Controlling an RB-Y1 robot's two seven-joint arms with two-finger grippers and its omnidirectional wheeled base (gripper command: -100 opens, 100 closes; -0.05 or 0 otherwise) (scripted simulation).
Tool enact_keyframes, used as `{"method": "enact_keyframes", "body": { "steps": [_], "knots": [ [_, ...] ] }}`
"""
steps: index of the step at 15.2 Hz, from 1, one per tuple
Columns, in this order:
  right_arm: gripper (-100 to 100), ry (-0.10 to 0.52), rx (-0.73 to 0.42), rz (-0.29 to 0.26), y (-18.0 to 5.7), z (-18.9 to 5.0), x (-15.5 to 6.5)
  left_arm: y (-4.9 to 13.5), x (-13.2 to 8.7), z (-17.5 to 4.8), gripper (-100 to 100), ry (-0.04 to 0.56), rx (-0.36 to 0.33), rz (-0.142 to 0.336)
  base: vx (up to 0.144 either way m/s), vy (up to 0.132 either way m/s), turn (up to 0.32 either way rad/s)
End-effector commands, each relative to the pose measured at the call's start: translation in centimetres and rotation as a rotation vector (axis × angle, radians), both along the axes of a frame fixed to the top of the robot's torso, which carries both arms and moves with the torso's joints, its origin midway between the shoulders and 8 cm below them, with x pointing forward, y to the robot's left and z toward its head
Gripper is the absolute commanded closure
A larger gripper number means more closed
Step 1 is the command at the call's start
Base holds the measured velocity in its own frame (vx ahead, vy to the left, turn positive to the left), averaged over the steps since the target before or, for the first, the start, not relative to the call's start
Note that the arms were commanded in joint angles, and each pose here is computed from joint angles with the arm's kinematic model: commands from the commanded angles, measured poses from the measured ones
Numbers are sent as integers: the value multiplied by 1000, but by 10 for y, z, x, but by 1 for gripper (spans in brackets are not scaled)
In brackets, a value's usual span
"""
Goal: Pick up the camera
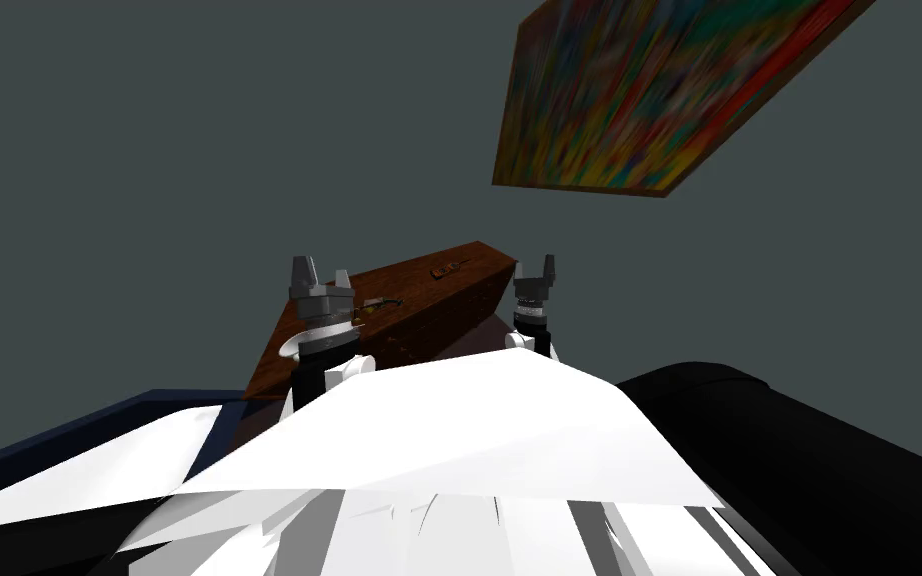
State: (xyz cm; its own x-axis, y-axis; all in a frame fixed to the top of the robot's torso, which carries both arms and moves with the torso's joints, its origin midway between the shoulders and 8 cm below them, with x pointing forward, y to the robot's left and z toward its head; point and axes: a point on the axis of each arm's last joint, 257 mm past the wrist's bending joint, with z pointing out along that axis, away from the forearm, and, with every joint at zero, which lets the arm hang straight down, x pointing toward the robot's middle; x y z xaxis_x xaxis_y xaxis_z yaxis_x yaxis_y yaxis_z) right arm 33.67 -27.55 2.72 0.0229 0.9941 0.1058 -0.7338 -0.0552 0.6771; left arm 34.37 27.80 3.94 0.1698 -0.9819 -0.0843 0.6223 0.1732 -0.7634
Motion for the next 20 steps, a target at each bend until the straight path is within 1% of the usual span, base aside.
{"method": "enact_keyframes", "body": {
  "steps": [1,2,3,4,5,6,7,8,9,10,11,12,13,14,15,16,17,18,20],
  "knots": [
    [0,0,0,0,0,0,0,6,5,-9,-100,47,30,6,-18,-12,-98],
    [0,0,0,0,0,0,0,12,9,-16,-100,77,43,13,-45,-25,-162],
    [0,0,0,0,0,0,0,12,9,-16,-100,77,43,13,-43,-23,-102],
    [0,0,0,0,0,0,0,19,13,-24,-100,114,56,23,-39,-35,-101],
    [0,0,0,0,0,0,0,19,13,-24,-100,114,56,23,-44,-34,-79],
    [0,0,0,0,0,0,0,27,16,-32,-100,151,69,35,-42,-35,-125],
    [0,0,0,0,0,0,0,28,17,-33,-100,157,68,36,-34,-31,-102],
    [0,0,0,0,0,0,0,37,19,-40,-100,191,82,51,-34,-31,-114],
    [0,0,0,0,0,0,0,38,21,-43,-100,205,80,52,-33,-23,-92],
    [0,0,0,0,0,0,0,38,21,-43,-100,205,80,52,-23,-11,-35],
    [0,0,0,0,0,0,0,50,24,-53,-100,251,92,70,-26,-19,-130],
    [0,0,0,0,0,0,0,50,25,-55,-100,258,91,71,-28,-21,-130],
    [0,0,0,0,0,0,0,64,27,-64,-100,301,102,90,-35,-28,-171],
    [0,0,0,0,0,0,0,64,28,-68,-100,316,100,92,-36,-25,-126],
    [0,0,0,0,0,0,0,64,28,-68,-100,316,100,92,-25,-18,-22],
    [0,0,0,0,0,0,0,79,29,-77,-100,361,110,114,-21,-31,-113],
    [0,0,0,0,0,0,0,80,31,-81,-100,378,107,116,-21,-27,-131],
    [0,0,0,0,0,0,0,95,30,-87,-100,410,119,138,-26,-29,-201],
    [0,0,0,0,0,0,0,97,32,-95,-100,443,113,142,-24,-20,-100]
  ]
}}
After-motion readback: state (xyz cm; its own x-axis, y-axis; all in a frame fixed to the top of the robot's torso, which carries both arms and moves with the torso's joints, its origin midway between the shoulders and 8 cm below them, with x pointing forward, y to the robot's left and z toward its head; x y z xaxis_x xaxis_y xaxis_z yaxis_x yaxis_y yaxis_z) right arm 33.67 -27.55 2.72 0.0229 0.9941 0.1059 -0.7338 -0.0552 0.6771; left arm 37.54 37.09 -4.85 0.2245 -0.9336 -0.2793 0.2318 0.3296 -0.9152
